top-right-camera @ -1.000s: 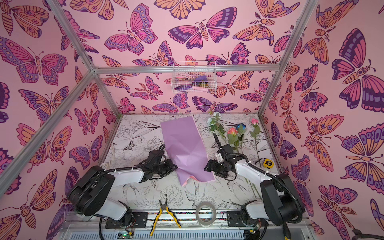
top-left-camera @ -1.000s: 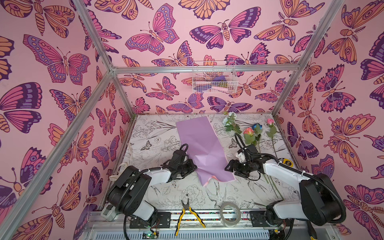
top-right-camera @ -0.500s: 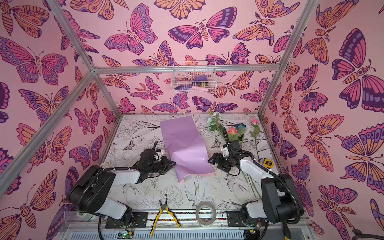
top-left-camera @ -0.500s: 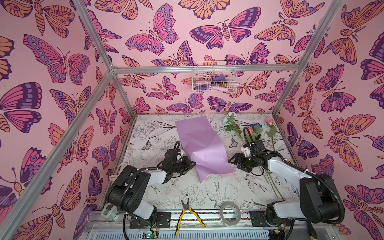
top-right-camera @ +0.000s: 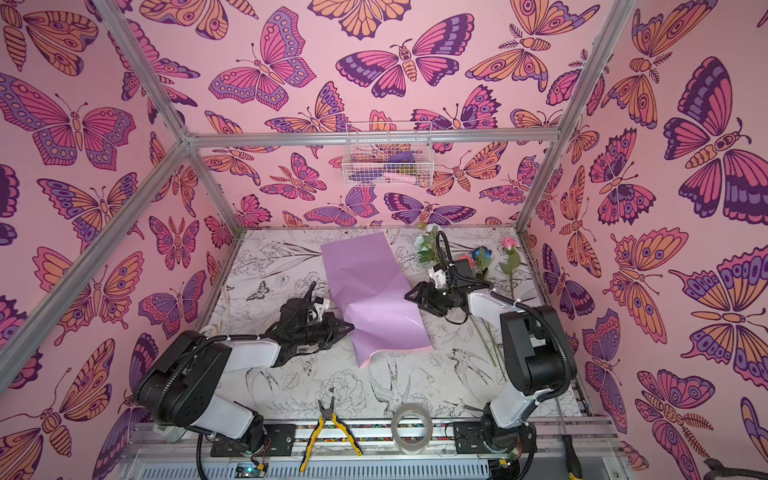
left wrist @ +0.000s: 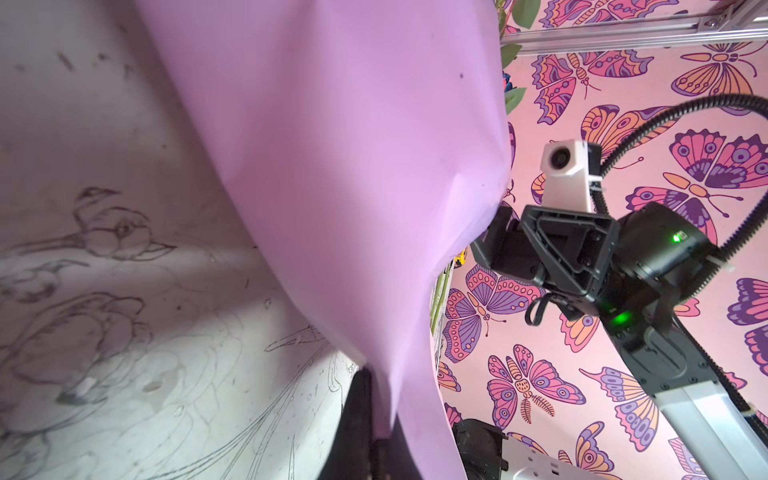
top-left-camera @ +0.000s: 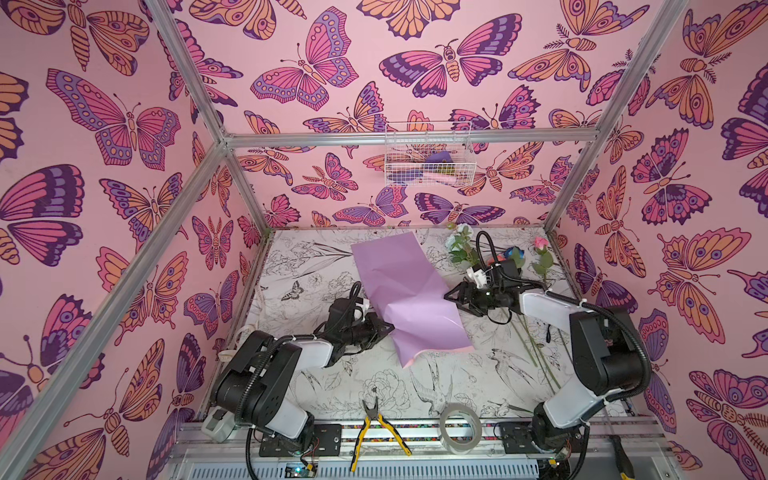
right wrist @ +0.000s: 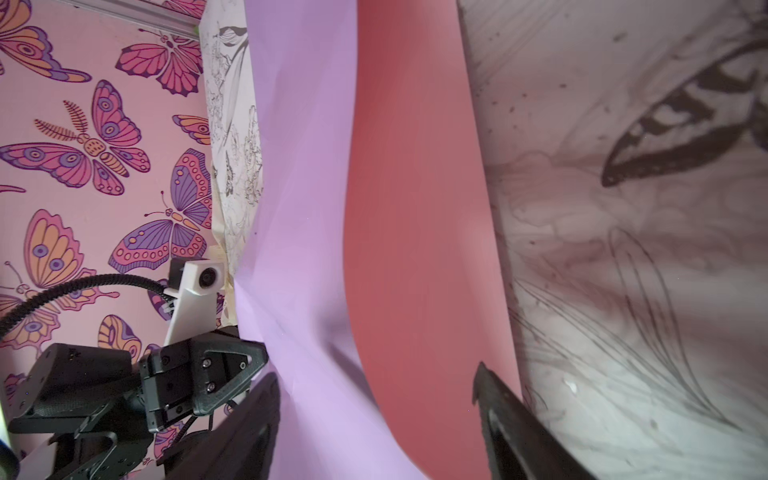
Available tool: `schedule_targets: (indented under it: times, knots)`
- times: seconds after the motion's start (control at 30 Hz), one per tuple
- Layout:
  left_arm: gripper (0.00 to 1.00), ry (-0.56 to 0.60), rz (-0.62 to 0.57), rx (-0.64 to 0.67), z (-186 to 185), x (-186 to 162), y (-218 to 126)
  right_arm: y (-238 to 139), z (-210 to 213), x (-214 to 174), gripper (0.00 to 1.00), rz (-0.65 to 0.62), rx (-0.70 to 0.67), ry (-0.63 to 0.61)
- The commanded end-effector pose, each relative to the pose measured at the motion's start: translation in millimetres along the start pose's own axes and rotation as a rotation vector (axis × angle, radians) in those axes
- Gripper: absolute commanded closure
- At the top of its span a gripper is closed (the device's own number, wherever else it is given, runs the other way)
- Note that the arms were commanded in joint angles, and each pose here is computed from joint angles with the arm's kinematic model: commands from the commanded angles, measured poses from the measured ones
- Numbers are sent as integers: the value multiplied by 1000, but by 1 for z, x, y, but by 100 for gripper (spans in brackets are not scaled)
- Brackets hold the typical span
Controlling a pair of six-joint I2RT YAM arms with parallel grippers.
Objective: Tie the bouquet of fake flowers
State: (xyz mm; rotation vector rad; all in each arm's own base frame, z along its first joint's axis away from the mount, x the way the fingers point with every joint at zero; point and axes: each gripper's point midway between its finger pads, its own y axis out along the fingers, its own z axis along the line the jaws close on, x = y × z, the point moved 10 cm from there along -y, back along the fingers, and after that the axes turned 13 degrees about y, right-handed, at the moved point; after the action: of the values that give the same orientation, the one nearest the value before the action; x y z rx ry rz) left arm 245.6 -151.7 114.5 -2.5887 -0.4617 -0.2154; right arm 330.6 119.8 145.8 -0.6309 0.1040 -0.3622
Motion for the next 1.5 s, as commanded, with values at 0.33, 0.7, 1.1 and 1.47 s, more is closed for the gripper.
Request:
schedule_targets:
  times: [0.33,0.7,1.1,1.47]
  knots:
    - [90,-1,18,-2,7,-3,3,14,19,-6,71,96,258,-6]
    - [22,117,-15,61,-16,-2,-18,-28,39,-26,95,-35,140,17]
    - [1,1030,-229,322,-120,-49,-67,-41,78,-58,97,-211,-23,55]
    - [1,1636,-216,462,-171,-126,-8,-21,106,-59,100,-252,-4,70]
